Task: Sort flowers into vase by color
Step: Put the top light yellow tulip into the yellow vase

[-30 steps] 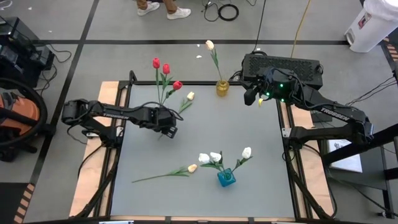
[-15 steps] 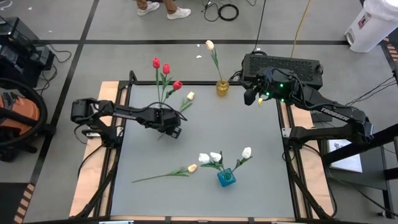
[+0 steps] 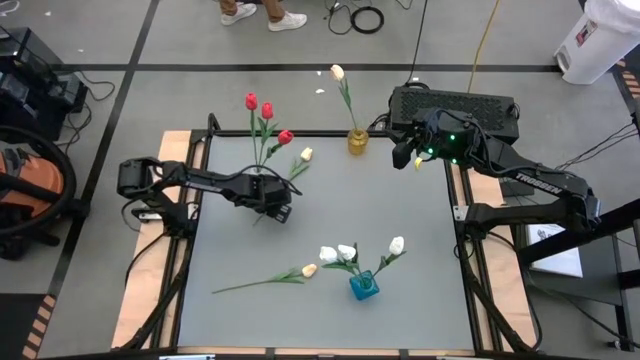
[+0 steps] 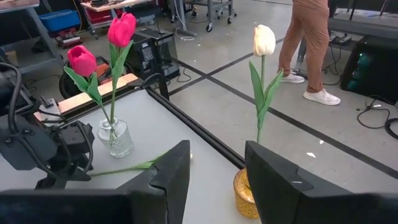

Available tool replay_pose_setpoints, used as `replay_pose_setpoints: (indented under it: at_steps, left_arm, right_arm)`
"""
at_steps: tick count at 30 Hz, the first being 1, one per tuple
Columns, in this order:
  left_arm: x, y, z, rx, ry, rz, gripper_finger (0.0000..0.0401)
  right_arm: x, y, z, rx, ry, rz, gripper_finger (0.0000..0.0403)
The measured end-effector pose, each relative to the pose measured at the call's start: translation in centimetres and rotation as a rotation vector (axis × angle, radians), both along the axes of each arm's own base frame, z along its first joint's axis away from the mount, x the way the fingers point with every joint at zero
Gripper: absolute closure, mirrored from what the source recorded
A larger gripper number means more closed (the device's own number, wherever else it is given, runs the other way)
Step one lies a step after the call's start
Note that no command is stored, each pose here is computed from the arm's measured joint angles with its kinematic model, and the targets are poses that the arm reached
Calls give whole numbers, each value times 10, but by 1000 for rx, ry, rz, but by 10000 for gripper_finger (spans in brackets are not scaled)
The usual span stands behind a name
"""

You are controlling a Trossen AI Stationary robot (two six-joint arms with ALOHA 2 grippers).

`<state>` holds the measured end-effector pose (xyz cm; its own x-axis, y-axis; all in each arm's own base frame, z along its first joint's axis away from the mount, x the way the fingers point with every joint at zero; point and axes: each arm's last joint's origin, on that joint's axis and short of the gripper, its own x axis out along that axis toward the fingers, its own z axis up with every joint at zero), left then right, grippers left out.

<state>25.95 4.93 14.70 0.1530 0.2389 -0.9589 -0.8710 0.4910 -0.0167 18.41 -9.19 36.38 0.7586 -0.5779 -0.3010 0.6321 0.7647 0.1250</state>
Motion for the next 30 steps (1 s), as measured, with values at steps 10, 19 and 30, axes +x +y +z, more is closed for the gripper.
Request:
replay_pose_setpoints:
  at_steps: [10,19,30]
  left_arm:
    - [1,1,-7,-20,25,-20,265]
    - [1,-1,-7,-61,16,-24,265]
    - [2,-2,-7,-130,3,-35,265]
  right_arm:
    - [0,0,0,0,0,0,257]
    - [0,0,0,0,0,0,257]
    - [0,0,0,0,1,0,257]
